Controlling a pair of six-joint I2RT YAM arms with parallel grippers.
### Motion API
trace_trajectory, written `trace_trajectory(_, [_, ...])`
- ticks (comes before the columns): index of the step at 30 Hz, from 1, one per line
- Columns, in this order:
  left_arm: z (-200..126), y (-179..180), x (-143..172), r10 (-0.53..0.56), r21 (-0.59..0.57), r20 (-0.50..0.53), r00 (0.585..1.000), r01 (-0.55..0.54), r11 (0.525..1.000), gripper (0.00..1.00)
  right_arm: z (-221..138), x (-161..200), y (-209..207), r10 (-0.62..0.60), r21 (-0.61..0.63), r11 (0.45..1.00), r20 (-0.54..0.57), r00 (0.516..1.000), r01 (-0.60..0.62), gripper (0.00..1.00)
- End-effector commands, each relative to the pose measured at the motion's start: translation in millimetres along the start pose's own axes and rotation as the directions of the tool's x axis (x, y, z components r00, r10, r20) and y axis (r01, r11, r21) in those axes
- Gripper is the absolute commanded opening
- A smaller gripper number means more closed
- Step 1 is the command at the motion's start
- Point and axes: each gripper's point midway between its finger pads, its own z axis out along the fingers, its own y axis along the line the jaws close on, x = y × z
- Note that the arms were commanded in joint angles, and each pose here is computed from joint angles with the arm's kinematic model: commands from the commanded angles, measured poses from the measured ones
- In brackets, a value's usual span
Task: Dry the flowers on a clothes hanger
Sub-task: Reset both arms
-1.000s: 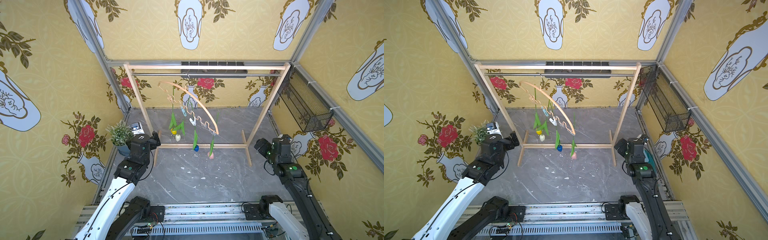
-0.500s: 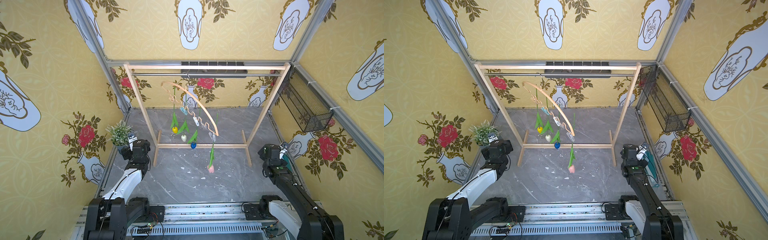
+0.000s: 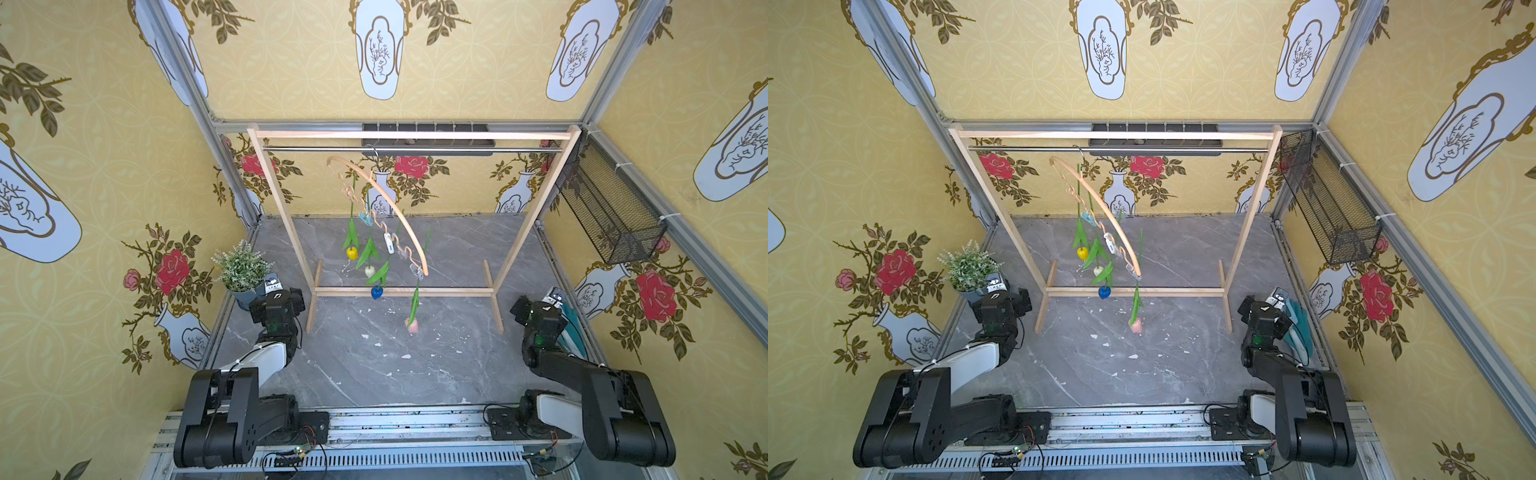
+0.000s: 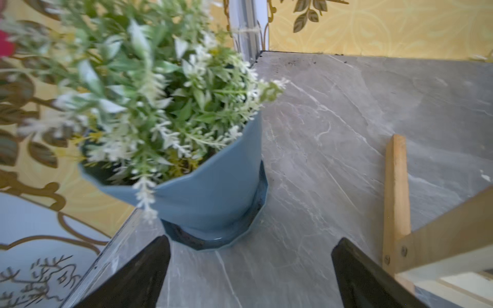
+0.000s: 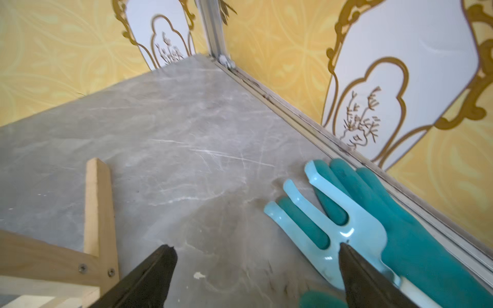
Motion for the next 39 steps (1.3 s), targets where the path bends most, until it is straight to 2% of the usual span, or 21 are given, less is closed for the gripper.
trace_trajectory(1, [-7, -26, -20, 0.018, 0.155, 0.122, 0.992, -0.037, 0.987, 1.0, 3, -28, 36, -0.05, -0.179, 0.982, 0.103, 0.993, 0.068, 0.97])
trace_trajectory(2, [-11, -30, -18, 0.022, 0.186, 0.141, 0.99, -0.048, 0.981, 1.0, 6, -23, 43, -0.071, -0.209, 0.974, 0.102, 0.992, 0.091, 0.98])
trace_trajectory(4, [-14, -35, -10, 0.024, 0.22, 0.166, 0.986, -0.061, 0.974, 1.0, 12, -25, 40, -0.074, -0.181, 0.978, 0.139, 0.988, 0.098, 0.97])
trace_trajectory(5, [-14, -35, -12, 0.021, 0.215, 0.193, 0.981, -0.064, 0.975, 1.0, 12, -20, 39, -0.053, -0.191, 0.979, 0.081, 0.995, 0.068, 0.97])
trace_trajectory(6, [-14, -35, -14, 0.021, 0.211, 0.203, 0.979, -0.065, 0.975, 1.0, 13, -18, 36, -0.033, -0.209, 0.977, 0.067, 0.997, 0.047, 0.97])
trace_trajectory(7, [-15, -35, -13, 0.017, 0.213, 0.195, 0.981, -0.06, 0.975, 1.0, 13, -23, 34, -0.03, -0.208, 0.977, 0.102, 0.994, 0.051, 0.98])
trace_trajectory(9, [-15, -34, -11, 0.02, 0.21, 0.184, 0.983, -0.06, 0.976, 1.0, 14, -19, 34, -0.033, -0.195, 0.98, 0.076, 0.997, 0.047, 0.97])
trace_trajectory(11, [-16, -34, -13, 0.015, 0.211, 0.198, 0.98, -0.058, 0.976, 1.0, 13, -22, 34, -0.037, -0.195, 0.979, 0.096, 0.995, 0.055, 0.97])
trace_trajectory(15, [-17, -13, -13, -0.034, 0.112, 0.203, 0.978, 0.012, 0.994, 1.0, 13, -22, 35, -0.039, -0.191, 0.98, 0.094, 0.995, 0.057, 0.97])
trace_trajectory(34, [-17, -15, -14, -0.026, 0.115, 0.207, 0.978, 0.002, 0.993, 1.0, 13, -22, 36, -0.051, -0.188, 0.98, 0.099, 0.994, 0.069, 0.97])
trace_trajectory(39, [-18, -33, -15, 0.02, 0.201, 0.213, 0.977, -0.064, 0.977, 1.0, 13, -22, 36, -0.051, -0.187, 0.98, 0.099, 0.994, 0.069, 0.98])
